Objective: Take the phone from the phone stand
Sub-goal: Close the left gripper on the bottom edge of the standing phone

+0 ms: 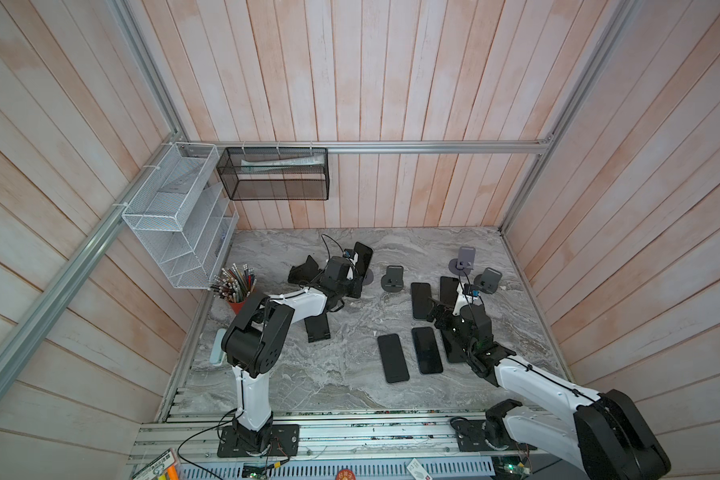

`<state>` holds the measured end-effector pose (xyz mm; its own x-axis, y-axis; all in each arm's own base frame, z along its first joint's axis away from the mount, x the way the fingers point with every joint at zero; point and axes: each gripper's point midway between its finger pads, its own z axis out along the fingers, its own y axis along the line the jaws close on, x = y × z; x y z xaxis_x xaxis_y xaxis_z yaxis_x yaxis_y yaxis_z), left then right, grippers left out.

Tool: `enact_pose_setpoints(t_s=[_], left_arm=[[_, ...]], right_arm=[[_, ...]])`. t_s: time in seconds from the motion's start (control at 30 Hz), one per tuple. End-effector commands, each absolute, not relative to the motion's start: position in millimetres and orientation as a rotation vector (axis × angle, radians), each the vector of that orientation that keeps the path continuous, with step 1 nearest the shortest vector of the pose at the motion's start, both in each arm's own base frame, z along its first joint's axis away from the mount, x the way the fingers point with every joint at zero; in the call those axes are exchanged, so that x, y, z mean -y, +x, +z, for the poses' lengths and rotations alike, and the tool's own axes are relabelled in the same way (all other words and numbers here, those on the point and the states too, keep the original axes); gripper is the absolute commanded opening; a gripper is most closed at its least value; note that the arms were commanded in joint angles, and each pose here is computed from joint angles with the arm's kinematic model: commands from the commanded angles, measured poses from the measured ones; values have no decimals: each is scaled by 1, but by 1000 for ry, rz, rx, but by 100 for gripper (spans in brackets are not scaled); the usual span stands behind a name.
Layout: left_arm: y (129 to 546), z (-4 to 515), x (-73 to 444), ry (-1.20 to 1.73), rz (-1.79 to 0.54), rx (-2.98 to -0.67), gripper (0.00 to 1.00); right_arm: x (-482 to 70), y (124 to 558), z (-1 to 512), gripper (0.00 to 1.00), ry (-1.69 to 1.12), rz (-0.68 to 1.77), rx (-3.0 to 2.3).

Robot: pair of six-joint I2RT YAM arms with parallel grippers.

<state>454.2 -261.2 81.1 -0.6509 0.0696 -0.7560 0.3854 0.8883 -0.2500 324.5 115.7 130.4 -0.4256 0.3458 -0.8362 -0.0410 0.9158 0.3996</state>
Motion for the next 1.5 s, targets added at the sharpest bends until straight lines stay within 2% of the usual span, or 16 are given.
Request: enact_pose_setpoints(t_s=[0.0, 0.4, 1.47], left_arm=[[453, 78, 256, 270, -503, -2247, 0], [475, 50, 241, 200, -353, -2342, 0], [465, 53, 255, 168, -427, -2274, 0]], right_arm=[[-114, 323, 133, 91, 223, 426, -1953], [-113, 321, 137, 90, 226, 440, -1938], [-113, 322, 135, 88, 229, 436, -1946]])
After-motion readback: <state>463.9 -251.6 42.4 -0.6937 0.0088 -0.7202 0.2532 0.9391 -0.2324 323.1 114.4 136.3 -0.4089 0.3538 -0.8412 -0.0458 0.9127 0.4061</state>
